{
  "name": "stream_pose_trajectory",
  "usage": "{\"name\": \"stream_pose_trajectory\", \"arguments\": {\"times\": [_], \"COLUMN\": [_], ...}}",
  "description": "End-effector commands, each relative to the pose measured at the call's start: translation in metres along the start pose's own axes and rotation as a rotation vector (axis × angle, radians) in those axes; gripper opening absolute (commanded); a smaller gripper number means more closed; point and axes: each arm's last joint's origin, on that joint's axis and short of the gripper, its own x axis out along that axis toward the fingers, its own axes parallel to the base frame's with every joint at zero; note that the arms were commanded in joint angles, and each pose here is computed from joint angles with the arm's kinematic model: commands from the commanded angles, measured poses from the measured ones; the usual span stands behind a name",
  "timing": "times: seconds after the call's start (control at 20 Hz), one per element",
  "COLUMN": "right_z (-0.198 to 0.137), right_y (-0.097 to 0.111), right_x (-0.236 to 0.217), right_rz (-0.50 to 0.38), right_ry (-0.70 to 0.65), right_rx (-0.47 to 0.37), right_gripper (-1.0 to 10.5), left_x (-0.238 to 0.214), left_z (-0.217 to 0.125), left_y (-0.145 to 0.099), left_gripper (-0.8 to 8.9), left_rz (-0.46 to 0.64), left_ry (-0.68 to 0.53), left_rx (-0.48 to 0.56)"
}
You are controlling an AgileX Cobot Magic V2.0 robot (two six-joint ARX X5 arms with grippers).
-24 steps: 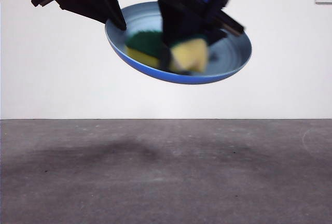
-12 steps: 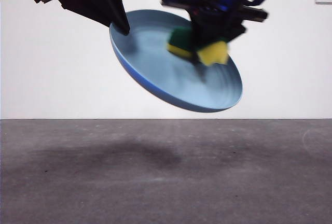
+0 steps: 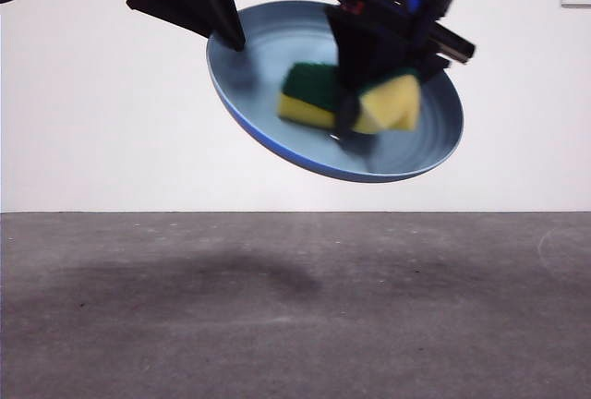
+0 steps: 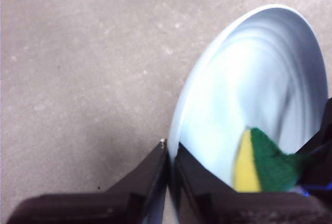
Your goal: Pick up the plate,pick up the cloth,clean the plate with the cloth
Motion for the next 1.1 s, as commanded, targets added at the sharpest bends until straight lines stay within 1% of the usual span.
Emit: {"name": "stream_pose_trajectory", "arguments": {"times": [0.05,0.15,0.2,0.25,0.3,0.35,0.4,0.5,0.55,0.65,0.7,0.8,0.9,0.95,1.0,1.05,1.1], "right_z": [-0.003,0.001,0.004,0.009,0.015,0.02,0.025,0.03,0.03,0.027,0.024,0.017,0.007,0.003,0.0,-0.003,-0.004], "right_y": [-0.008,-0.013,-0.014,-0.014,-0.014,-0.012,-0.01,-0.003,0.001,0.005,0.006,0.005,0.004,0.003,0.002,-0.001,-0.005], "right_x": [0.007,0.006,0.005,0.004,0.004,0.003,0.003,0.003,0.003,0.005,0.005,0.007,0.008,0.009,0.009,0.009,0.009], "right_rz": [-0.227,-0.422,-0.477,-0.489,-0.473,-0.42,-0.328,-0.102,0.015,0.149,0.185,0.179,0.164,0.131,0.082,-0.009,-0.133], "right_ry": [0.022,-0.022,-0.062,-0.112,-0.17,-0.226,-0.272,-0.315,-0.311,-0.274,-0.243,-0.16,-0.067,-0.019,0.011,0.034,0.042], "right_rx": [-0.011,-0.006,0.003,0.016,0.03,0.04,0.04,0.024,0.022,0.007,0.003,0.003,-0.017,-0.021,-0.021,-0.021,-0.012], "right_gripper": [-0.1,-0.1,-0.1,-0.1,-0.1,-0.1,-0.1,-0.1,-0.1,-0.1,-0.1,-0.1,-0.1,-0.1,-0.1,-0.1,-0.1], "left_x": [-0.004,-0.004,-0.004,-0.004,-0.004,-0.004,-0.004,-0.004,-0.004,-0.004,-0.005,-0.006,-0.008,-0.009,-0.009,-0.01,-0.01], "left_z": [0.005,0.005,0.004,0.004,0.004,0.004,0.004,0.003,0.003,0.005,0.006,0.01,0.014,0.015,0.016,0.017,0.016], "left_y": [-0.002,-0.003,-0.004,-0.004,-0.005,-0.005,-0.005,-0.005,-0.004,-0.001,0.001,0.008,0.015,0.019,0.023,0.026,0.03], "left_gripper": [-0.08,-0.08,-0.08,-0.08,-0.08,-0.08,-0.08,-0.08,-0.08,-0.08,-0.08,-0.08,-0.08,-0.08,-0.08,-0.08,-0.08], "left_rz": [-0.058,-0.086,-0.094,-0.111,-0.123,-0.134,-0.134,-0.132,-0.13,-0.119,-0.111,-0.093,-0.075,-0.064,-0.053,-0.041,-0.028], "left_ry": [-0.029,-0.02,-0.015,-0.009,-0.005,-0.002,-0.002,0.0,-0.001,-0.012,-0.021,-0.048,-0.076,-0.083,-0.088,-0.086,-0.077], "left_rx": [-0.014,-0.014,-0.012,-0.011,-0.012,-0.014,-0.014,-0.013,-0.013,-0.017,-0.023,-0.038,-0.053,-0.06,-0.066,-0.072,-0.074]}}
